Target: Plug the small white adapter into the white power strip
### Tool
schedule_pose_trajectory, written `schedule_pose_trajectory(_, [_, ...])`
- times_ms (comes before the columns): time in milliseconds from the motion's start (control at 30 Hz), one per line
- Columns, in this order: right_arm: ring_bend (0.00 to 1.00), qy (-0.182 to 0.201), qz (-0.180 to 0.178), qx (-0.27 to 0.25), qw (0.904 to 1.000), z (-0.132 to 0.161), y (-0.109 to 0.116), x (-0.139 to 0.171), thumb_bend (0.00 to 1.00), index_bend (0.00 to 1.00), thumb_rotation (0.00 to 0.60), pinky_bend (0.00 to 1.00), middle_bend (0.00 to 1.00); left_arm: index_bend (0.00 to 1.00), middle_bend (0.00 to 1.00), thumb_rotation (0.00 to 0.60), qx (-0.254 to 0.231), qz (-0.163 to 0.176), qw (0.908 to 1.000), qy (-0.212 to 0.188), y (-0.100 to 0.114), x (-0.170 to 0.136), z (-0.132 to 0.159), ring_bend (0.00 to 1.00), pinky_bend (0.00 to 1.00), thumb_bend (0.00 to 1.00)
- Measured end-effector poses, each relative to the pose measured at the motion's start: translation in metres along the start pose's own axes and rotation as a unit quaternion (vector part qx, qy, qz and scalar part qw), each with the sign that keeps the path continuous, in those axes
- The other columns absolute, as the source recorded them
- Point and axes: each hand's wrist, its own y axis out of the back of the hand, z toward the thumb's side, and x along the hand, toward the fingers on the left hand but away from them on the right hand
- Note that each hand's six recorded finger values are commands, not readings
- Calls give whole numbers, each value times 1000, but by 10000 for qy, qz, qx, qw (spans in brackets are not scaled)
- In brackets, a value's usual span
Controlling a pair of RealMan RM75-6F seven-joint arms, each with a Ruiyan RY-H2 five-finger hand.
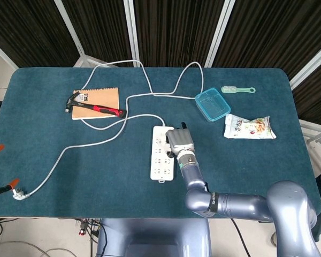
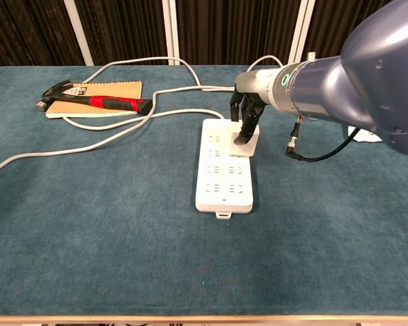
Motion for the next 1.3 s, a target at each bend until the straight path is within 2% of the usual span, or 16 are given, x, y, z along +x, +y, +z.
schedule_pose_trajectory(1300, [302, -30, 4, 151, 9999, 5, -4, -6, 495, 627, 600, 36, 585, 167, 0, 600, -16, 11, 10000, 9, 1, 0, -1, 0, 0, 67])
